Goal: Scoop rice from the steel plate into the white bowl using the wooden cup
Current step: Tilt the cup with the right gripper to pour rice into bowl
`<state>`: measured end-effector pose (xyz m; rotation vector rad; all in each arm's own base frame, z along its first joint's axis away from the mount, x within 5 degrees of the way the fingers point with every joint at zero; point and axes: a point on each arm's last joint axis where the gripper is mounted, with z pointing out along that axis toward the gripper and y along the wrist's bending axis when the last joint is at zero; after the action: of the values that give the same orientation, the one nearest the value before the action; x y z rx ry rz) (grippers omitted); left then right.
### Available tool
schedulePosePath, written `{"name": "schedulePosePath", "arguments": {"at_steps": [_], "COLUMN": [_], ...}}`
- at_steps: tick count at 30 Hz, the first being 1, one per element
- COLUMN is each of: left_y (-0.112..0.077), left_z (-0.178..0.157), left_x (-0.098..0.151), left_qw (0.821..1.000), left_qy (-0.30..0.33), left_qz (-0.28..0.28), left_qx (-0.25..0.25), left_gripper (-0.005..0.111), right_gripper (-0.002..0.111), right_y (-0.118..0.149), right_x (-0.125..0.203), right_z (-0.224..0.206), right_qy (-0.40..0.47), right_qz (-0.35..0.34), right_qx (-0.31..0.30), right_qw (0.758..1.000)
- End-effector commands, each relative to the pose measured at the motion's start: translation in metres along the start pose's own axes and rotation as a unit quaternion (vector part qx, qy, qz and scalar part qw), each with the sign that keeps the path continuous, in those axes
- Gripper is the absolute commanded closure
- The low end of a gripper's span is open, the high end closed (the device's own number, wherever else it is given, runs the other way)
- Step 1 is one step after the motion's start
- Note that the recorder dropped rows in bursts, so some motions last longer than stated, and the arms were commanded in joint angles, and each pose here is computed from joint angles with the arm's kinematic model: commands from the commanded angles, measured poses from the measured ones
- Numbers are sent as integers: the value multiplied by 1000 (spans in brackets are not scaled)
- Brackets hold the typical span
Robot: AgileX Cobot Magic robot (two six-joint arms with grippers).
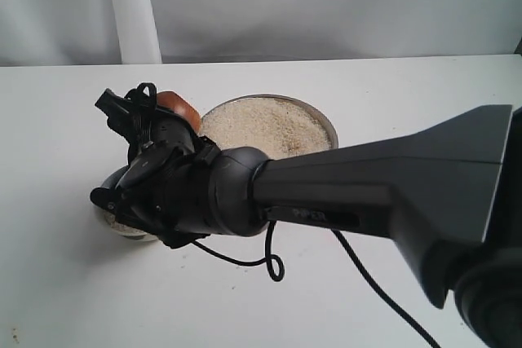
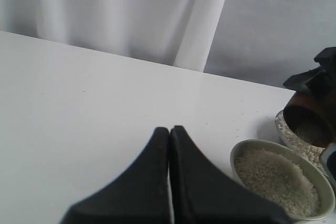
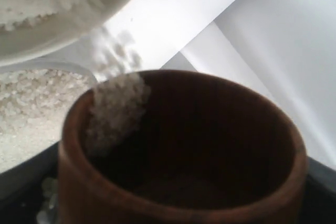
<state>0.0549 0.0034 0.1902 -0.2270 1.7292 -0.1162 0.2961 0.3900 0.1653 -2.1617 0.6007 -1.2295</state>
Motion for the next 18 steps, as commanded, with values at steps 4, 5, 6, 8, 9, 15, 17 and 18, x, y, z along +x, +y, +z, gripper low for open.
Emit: {"name": "schedulePosePath", "arguments": {"at_steps": [4,5,6,8,9,15,17,18], "left_y": [0,0,0,0,0,0,0,0], "left_z": [0,0,0,0,0,0,0,0], "left_x": [0,0,0,0,0,0,0,0], "left_qw": [1000,1000,1000,1000,1000,1000,1000,1000], "left_qy": [0,0,0,0,0,0,0,0], "left_qz": [-2,-2,-2,-2,-2,-2,-2,-2], "left_qx": [3,3,3,3,3,3,3,3], "left_gripper": [107,107,107,107,107,107,107,107], "right_gripper": [108,108,108,108,108,108,108,108], "right_y": [-11,-11,-10,-8,-8,-10,-8,-8], "right_x": [-5,-5,-6,-4,-4,-6,-7,-7], "right_z": [-8,-8,-7,-6,-7,-8,-7,-7], "right_qy": [7,6,6,22,30,27,22,21], "right_qz": [-35,-32,-30,-44,-51,-48,-37,-15], "right_qx": [32,30,27,22,23,29,20,19], "right_qw": [999,999,999,999,998,998,999,999]}}
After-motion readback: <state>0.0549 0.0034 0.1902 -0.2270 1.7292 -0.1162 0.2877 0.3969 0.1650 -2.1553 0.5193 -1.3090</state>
